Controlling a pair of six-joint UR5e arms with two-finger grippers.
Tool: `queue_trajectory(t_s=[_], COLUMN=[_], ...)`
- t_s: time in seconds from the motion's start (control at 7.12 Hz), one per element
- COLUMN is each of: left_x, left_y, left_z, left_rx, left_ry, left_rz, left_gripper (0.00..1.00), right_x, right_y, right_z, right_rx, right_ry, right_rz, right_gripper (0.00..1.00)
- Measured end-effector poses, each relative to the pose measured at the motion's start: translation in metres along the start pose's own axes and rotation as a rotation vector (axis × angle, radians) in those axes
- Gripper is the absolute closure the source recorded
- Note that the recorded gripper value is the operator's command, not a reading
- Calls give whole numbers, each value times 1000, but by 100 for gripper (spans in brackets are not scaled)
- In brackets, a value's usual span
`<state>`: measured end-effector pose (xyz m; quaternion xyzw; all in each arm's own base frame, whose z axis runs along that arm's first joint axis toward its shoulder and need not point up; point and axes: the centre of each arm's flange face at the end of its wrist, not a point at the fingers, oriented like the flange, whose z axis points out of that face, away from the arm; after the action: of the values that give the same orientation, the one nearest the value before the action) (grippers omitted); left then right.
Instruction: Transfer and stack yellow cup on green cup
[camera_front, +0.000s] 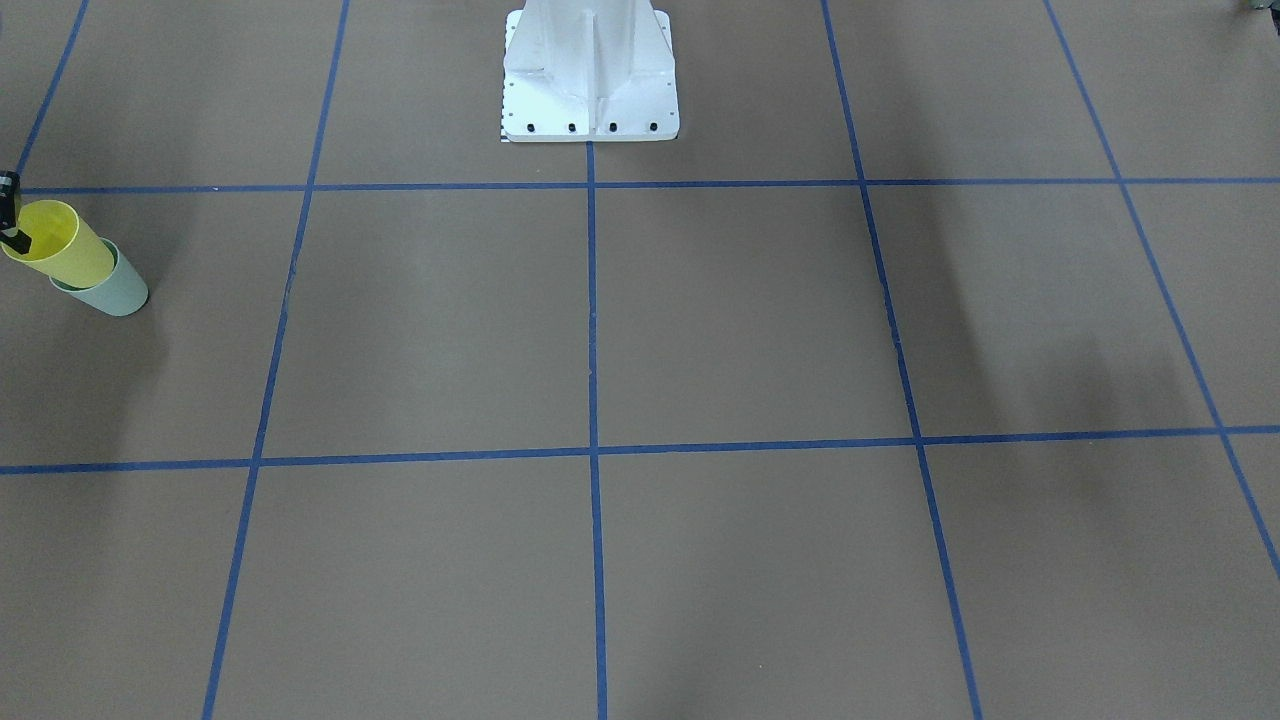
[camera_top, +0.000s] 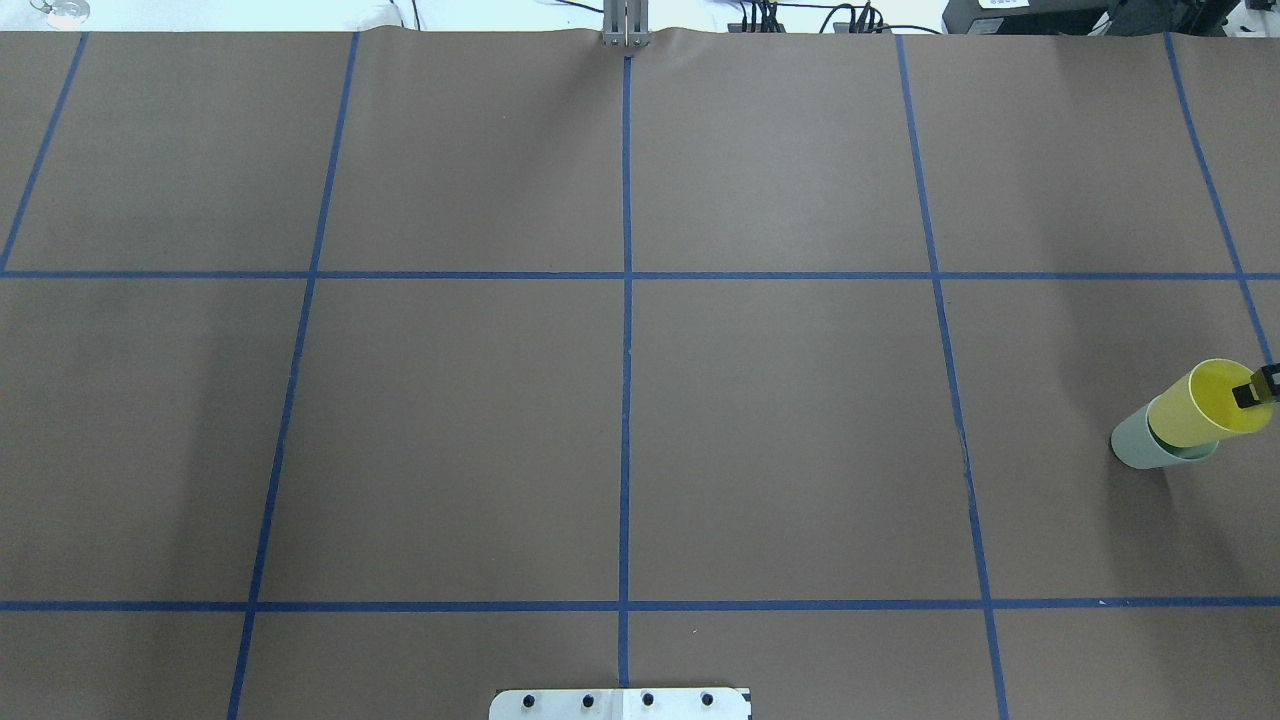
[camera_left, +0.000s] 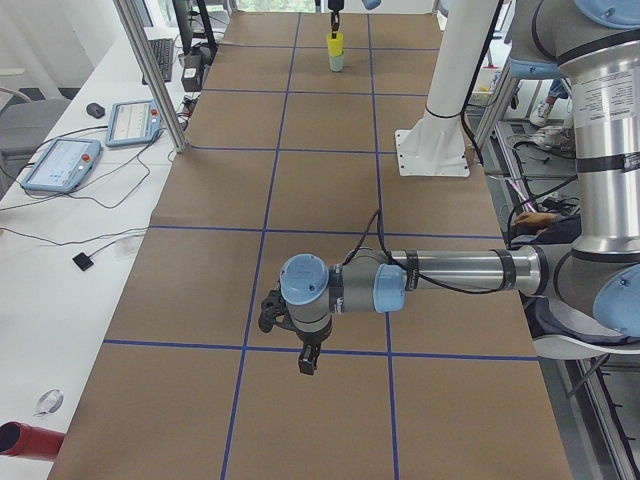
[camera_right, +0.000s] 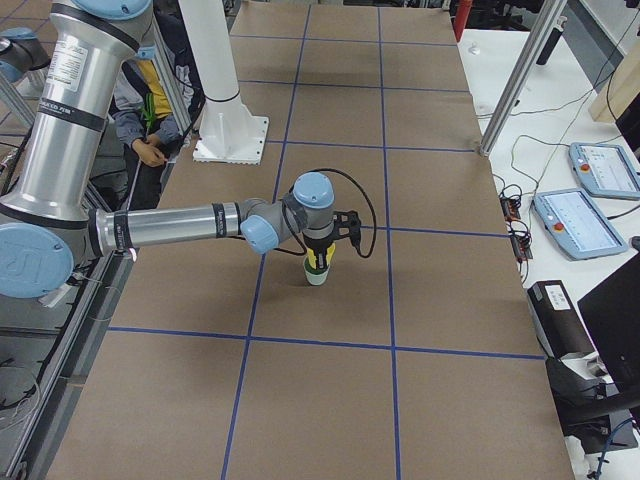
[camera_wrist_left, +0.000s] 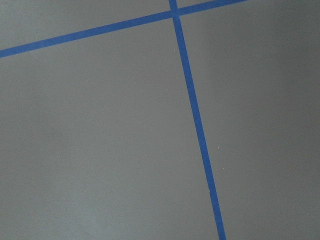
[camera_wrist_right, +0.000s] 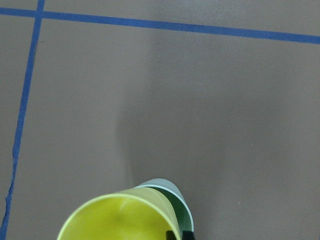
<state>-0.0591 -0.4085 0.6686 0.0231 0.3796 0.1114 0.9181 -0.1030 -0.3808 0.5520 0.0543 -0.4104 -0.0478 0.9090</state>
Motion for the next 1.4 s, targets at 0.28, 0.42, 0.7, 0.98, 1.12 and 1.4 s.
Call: queue_trajectory(t_s=[0.28, 0.42, 0.7, 0.98, 1.12, 1.4], left_x=[0, 1, 1, 1, 1, 1], left_y=[0, 0, 0, 0, 0, 0], left_z=[-1, -1, -1, -1, -1, -1], left_rx=[1, 1, 2, 2, 2, 2], left_ry=[0, 0, 0, -1, -2, -2], left_rz=[1, 2, 4, 4, 2, 1], left_gripper=[0, 0, 0, 0, 0, 0], right_x=[-1, -1, -1, 18, 41, 100], right_y=[0, 0, -1, -3, -3, -8], right_z=[1, 1, -1, -14, -27, -70], right_rx=[1, 2, 8, 28, 28, -9], right_ry=[7, 7, 6, 21, 45, 113], right_rz=[-8, -12, -16, -3, -14, -44], right_gripper=[0, 0, 0, 0, 0, 0])
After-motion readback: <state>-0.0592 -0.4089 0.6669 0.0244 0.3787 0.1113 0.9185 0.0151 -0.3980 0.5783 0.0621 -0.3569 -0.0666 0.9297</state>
